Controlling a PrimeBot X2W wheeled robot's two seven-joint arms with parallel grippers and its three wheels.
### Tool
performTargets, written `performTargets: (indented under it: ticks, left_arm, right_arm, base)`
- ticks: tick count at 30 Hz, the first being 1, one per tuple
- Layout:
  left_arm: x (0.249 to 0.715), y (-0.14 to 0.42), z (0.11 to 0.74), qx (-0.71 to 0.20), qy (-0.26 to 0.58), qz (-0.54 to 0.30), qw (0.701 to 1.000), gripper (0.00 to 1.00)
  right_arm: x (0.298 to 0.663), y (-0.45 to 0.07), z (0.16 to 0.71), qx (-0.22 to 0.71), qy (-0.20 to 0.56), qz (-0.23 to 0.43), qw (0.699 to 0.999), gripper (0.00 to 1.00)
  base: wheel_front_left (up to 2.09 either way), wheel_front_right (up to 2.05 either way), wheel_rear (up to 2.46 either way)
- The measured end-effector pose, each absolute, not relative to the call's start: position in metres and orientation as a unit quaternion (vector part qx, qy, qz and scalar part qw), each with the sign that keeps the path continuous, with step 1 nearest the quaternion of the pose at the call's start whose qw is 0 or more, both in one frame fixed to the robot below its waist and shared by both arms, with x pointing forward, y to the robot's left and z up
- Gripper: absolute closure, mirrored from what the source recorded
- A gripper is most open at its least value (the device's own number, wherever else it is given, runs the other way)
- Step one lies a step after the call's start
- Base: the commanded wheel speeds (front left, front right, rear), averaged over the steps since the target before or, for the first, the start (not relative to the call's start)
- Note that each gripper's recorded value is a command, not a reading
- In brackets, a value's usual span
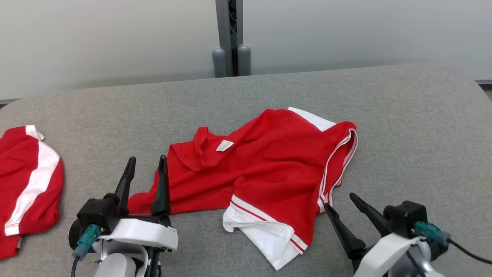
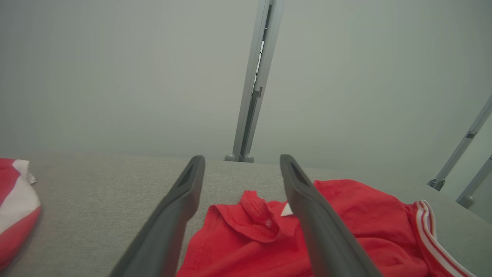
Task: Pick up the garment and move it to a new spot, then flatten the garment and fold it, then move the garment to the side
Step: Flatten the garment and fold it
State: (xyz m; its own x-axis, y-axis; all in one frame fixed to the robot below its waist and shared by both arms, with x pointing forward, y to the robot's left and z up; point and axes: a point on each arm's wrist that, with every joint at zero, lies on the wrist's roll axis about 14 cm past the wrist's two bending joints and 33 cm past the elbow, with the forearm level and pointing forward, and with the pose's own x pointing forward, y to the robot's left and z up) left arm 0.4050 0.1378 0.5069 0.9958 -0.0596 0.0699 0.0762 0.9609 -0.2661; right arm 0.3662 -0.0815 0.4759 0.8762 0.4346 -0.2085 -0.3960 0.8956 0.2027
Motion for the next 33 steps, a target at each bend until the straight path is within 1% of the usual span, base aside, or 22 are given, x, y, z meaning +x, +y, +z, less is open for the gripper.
performTargets:
  ticks: [3,5,15,27,30,33]
  left_arm:
    - [0.408,0.135,0.503,-0.135,-0.025,-0.037,0.99,0.0]
    - [0.409,0.134,0.5,-0.136,-0.022,-0.038,0.99,0.0]
    - [0.413,0.135,0.492,-0.135,-0.011,-0.038,0.99,0.0]
    - [0.411,0.153,0.486,-0.131,-0.004,-0.013,0.991,0.0]
    - [0.411,0.156,0.485,-0.131,-0.004,-0.008,0.991,0.0]
    - [0.41,0.16,0.484,-0.13,-0.003,-0.002,0.992,0.0]
  right_arm:
    - [0.361,-0.089,0.469,0.09,0.135,0.197,0.967,0.0]
    - [0.357,-0.087,0.466,0.094,0.142,0.199,0.965,0.0]
    - [0.34,-0.048,0.449,0.111,0.177,0.262,0.942,0.0]
    - [0.339,-0.022,0.419,0.138,0.235,0.293,0.916,0.0]
    - [0.342,-0.015,0.418,0.14,0.235,0.305,0.912,0.0]
    - [0.342,-0.006,0.42,0.165,0.237,0.309,0.906,0.0]
  base:
    - [0.0,0.0,0.0]
    - [0.0,0.0,0.0]
    - [0.0,0.0,0.0]
    - [0.0,0.0,0.0]
    - [0.0,0.0,0.0]
    - [0.0,0.0,0.0]
